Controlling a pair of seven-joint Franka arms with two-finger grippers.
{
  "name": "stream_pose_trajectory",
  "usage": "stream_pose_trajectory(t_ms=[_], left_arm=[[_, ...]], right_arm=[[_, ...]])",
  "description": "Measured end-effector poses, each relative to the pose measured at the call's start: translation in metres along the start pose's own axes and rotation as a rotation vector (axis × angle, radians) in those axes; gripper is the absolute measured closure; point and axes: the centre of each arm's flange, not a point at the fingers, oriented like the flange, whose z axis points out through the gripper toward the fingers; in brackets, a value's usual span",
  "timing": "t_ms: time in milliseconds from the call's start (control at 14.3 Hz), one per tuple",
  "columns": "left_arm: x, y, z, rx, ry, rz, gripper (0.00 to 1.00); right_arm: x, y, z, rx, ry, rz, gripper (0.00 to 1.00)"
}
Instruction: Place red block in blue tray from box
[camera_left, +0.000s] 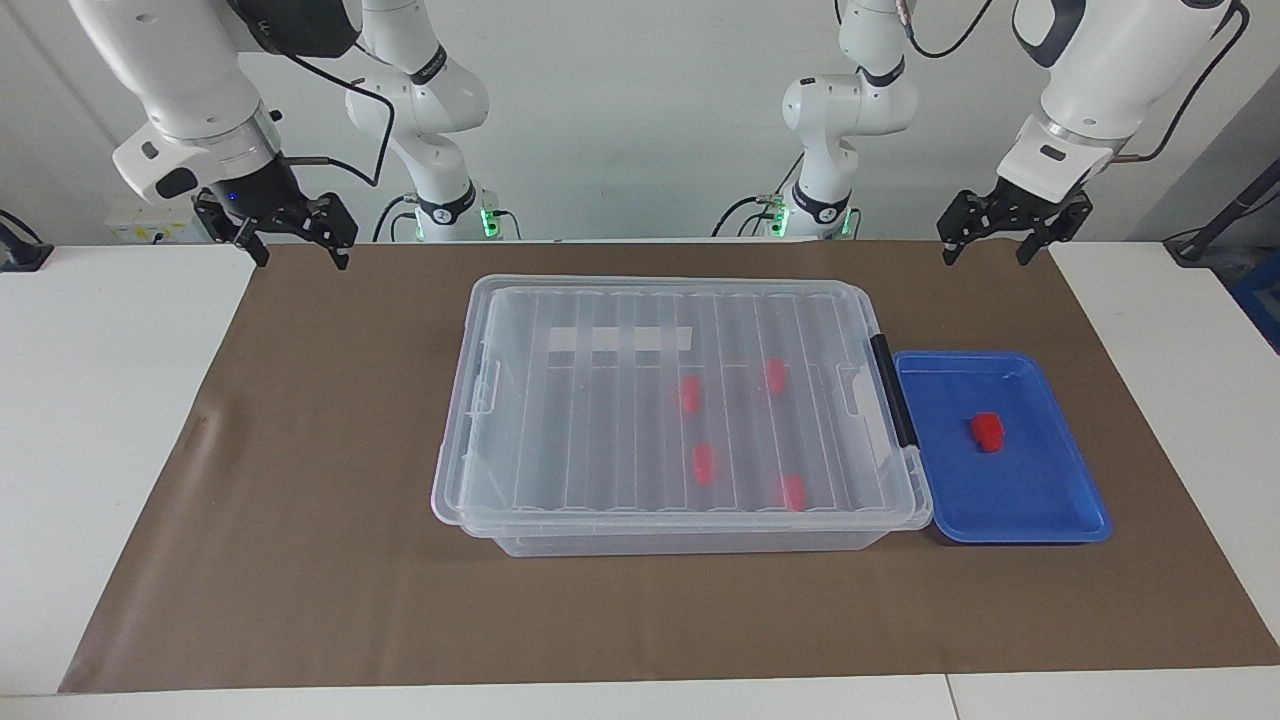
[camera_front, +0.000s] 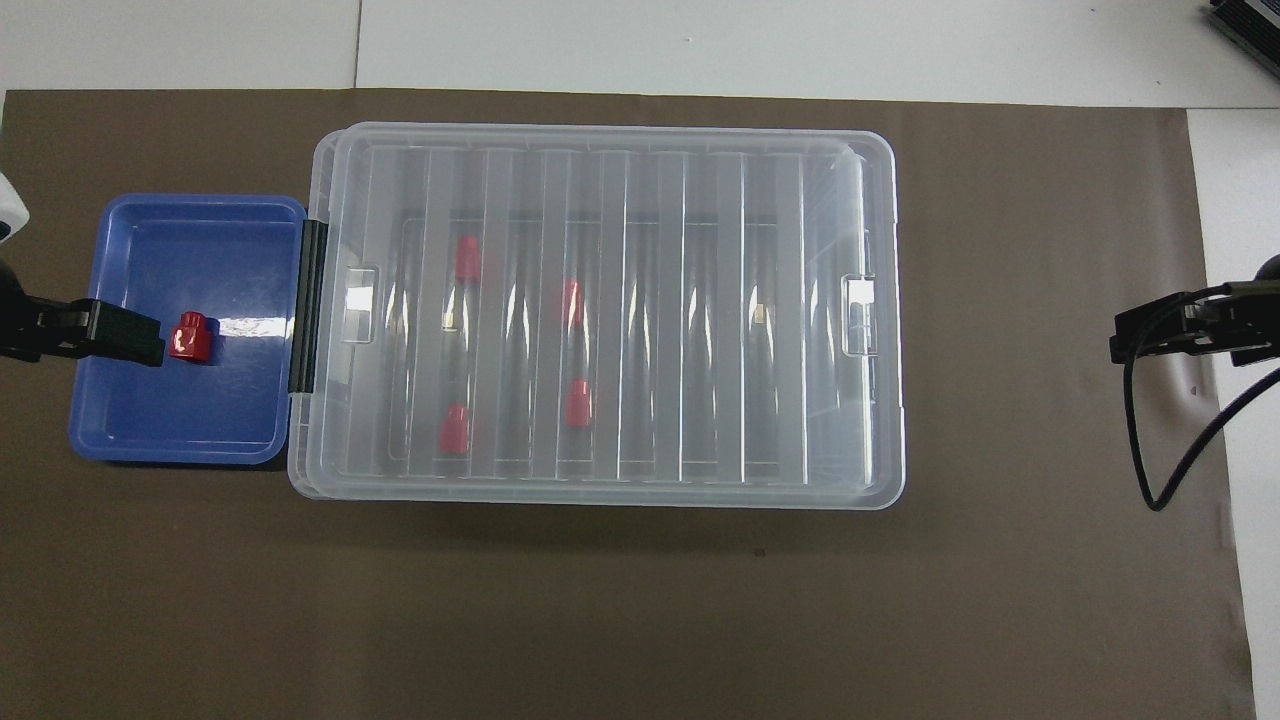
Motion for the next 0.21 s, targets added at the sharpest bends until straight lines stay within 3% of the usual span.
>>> stream_pose_trajectory(t_ms=[210], left_arm=[[0.0001, 0.0008, -0.0001, 0.000, 0.001, 0.001, 0.00]], right_arm=[[-0.0002, -0.0023, -0.0012, 0.014, 0.002, -0.002, 0.00]])
